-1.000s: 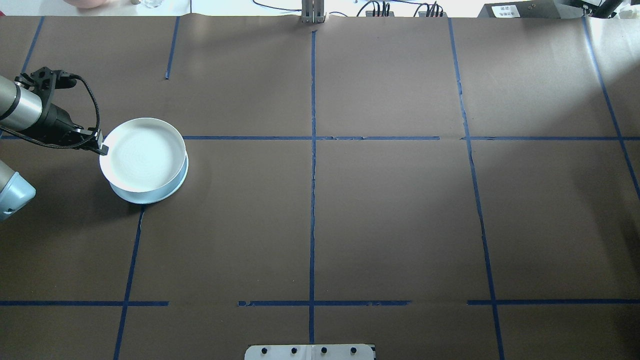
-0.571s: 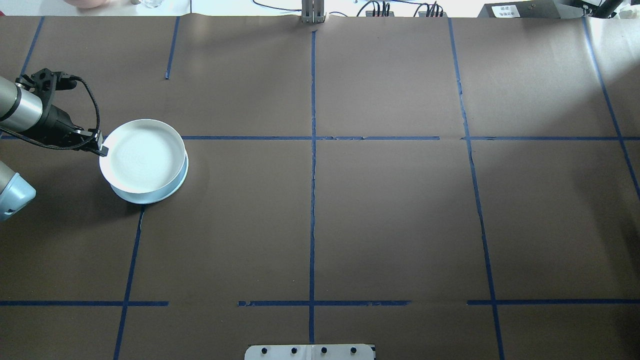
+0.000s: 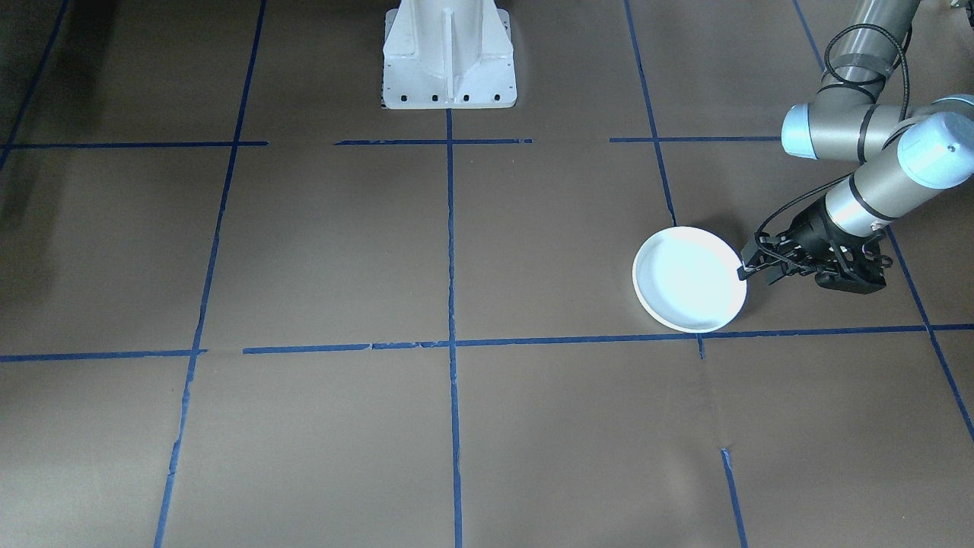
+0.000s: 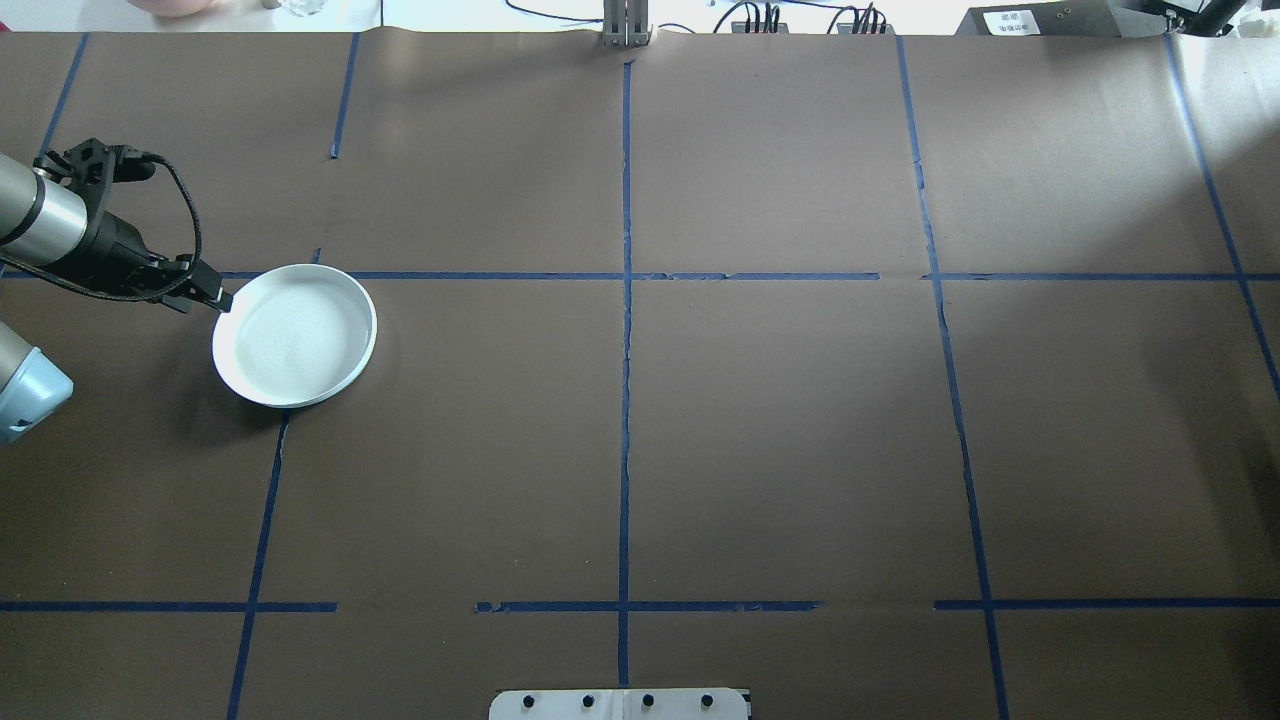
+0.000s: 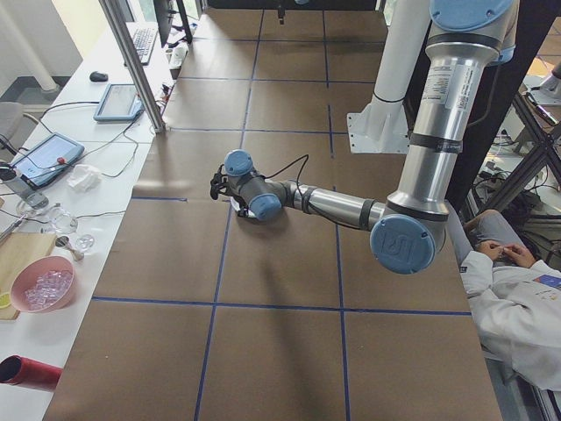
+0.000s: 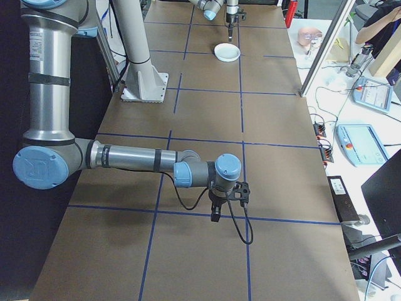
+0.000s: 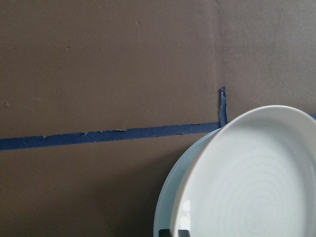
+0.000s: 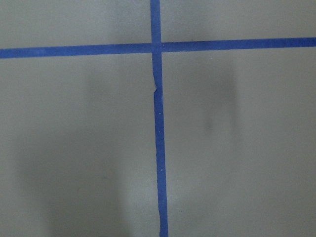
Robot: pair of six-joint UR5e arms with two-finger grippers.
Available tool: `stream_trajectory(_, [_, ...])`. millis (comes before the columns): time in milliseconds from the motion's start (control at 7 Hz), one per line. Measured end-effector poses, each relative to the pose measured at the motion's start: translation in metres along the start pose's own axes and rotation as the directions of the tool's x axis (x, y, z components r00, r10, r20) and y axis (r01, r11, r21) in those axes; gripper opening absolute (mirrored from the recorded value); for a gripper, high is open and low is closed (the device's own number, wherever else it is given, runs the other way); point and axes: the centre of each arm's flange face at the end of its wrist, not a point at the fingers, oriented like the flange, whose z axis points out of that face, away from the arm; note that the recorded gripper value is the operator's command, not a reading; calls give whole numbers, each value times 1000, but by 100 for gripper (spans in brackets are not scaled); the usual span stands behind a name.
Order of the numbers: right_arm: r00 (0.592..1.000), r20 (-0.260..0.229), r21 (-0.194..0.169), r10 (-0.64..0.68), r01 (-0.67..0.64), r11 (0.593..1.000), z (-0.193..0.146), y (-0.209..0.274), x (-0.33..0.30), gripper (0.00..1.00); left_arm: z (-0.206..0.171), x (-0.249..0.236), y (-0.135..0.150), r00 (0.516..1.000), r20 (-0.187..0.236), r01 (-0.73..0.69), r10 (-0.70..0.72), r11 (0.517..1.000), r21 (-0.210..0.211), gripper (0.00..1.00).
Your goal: Stack plate in center
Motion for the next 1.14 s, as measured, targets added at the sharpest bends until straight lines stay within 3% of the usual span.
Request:
stream_trajectory(286, [1000,0,0,0,0,1000,0,0,0,100,-7,-6,-4,1000,2,5,-5,1000,13,100])
stream_trajectory(571, [1000,0,1,-1,1,1000,0,0,0,100,-45,-48,-19,999,36,34,-37,997,62,100])
stream_trajectory(857, [1000,0,1,-1,1,1000,0,0,0,100,-101,-135,-20,992,122,14,-23,997,69,100])
stream_trajectory(1143, [1000,0,1,-1,1,1000,0,0,0,100,-158,-226,0,979,202,-34,28,999,26,100])
